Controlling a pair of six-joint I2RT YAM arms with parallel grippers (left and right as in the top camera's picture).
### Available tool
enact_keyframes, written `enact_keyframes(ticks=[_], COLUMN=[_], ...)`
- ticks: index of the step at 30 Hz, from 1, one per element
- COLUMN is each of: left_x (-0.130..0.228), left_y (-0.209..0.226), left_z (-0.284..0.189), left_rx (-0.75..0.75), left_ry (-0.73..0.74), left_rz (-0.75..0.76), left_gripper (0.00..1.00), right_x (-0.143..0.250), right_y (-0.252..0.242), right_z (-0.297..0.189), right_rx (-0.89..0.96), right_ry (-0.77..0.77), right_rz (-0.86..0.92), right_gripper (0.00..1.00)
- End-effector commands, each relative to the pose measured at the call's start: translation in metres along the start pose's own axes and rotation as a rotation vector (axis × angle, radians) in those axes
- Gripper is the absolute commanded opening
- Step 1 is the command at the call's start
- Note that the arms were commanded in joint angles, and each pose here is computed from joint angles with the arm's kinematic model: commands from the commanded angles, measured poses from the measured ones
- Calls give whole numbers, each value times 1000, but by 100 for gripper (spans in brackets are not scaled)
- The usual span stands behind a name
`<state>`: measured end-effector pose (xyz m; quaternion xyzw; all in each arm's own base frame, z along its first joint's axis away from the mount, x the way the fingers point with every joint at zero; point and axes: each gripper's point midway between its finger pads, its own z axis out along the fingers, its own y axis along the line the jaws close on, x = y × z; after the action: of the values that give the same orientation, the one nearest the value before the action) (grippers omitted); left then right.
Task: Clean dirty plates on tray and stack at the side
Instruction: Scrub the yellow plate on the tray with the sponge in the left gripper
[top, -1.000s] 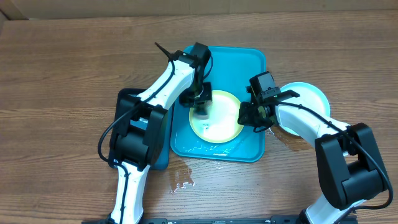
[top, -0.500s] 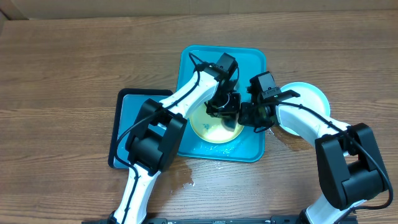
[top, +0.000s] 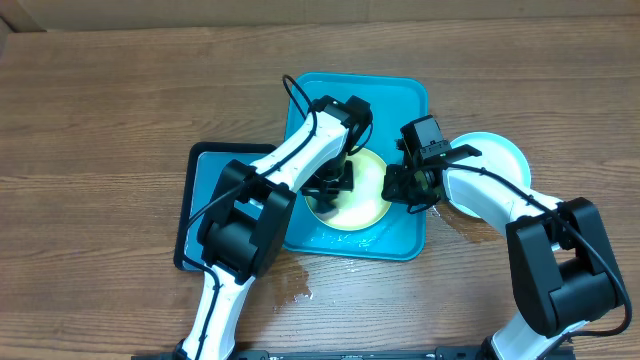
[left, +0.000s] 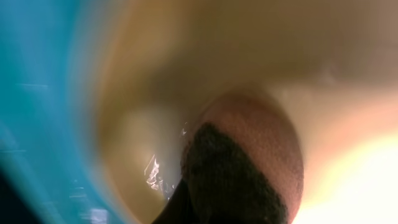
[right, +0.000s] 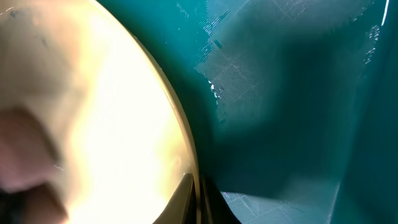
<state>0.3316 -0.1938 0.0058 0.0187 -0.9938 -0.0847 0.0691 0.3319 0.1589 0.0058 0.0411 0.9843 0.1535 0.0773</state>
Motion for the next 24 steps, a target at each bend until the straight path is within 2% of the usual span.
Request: enact_keyframes(ticks=[1, 10, 14, 24], left_x=[-34, -51, -57, -58], left_y=[70, 76, 54, -13], left_z=[20, 21, 27, 25], left_rx=[-325, -274, -129, 237], left_ry=[-133, -175, -150, -86], left_rz=[-112, -234, -252, 52], left_gripper=[4, 4, 4, 4], right_x=[6, 5, 5, 5], right_y=[-13, -14, -14, -14], right_z=[6, 6, 6, 6], right_rx=[54, 60, 60, 60], right_ry=[16, 13, 13, 13], right_rz=[-1, -1, -1, -1], right_gripper=[4, 4, 4, 4])
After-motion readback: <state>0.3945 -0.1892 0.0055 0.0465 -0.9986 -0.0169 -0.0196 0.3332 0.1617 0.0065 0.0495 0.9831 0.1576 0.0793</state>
